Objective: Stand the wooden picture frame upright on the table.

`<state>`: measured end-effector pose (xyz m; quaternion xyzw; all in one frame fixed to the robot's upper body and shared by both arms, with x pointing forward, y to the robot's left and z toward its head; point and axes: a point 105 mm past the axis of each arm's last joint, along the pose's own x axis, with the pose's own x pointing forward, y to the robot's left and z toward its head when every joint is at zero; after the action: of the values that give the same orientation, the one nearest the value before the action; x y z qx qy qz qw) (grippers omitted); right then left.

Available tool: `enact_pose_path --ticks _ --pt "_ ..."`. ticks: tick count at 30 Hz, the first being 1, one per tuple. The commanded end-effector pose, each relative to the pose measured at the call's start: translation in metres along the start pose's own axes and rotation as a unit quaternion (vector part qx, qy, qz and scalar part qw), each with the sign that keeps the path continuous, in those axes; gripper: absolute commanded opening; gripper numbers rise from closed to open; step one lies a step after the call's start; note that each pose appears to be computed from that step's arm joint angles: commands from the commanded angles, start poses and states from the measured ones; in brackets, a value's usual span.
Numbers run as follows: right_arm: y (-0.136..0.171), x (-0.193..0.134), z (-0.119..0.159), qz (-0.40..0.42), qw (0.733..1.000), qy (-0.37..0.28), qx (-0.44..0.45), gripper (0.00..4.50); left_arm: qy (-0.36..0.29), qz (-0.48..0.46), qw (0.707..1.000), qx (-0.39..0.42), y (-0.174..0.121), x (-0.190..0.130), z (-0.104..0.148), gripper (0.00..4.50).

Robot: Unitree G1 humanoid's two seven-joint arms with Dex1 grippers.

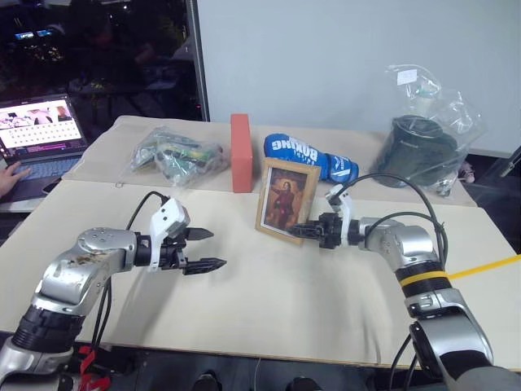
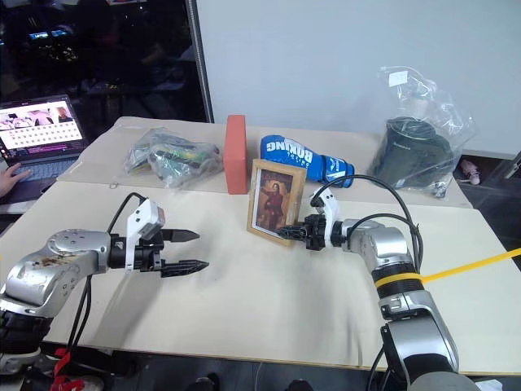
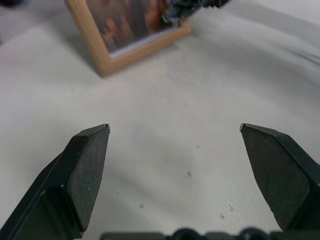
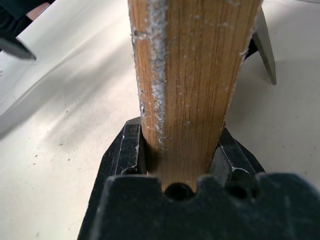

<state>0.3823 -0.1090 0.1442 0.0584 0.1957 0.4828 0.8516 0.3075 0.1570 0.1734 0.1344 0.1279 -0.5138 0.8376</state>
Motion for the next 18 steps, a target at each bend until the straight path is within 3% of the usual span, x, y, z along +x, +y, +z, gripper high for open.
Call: enact_pose_path --ticks 1,6,13,15,18 --pt "0.006 -0.001 -0.016 0.022 1.0 0.006 0.003 1.23 0.004 0.011 1.0 -0.006 0.008 -0.004 0.001 4.5" --pt "0.005 -0.002 -0.038 0.018 0.999 0.014 0.042 1.22 0.001 0.001 1.0 0.0 0.007 -0.003 0.003 4.5" --pt "0.008 -0.003 -0.046 0.011 0.999 0.007 0.05 1.22 0.011 0.024 1.0 0.008 0.022 -0.004 -0.002 4.5" --pt "0.014 -0.006 -0.044 0.024 0.998 0.002 0.063 2.24 0.006 0.028 0.999 0.016 0.025 -0.002 0.0 4.5" --pt "0.014 -0.015 -0.042 0.024 0.997 -0.006 0.075 3.2 -0.003 0.034 0.999 0.035 0.029 0.0 0.002 4.5"
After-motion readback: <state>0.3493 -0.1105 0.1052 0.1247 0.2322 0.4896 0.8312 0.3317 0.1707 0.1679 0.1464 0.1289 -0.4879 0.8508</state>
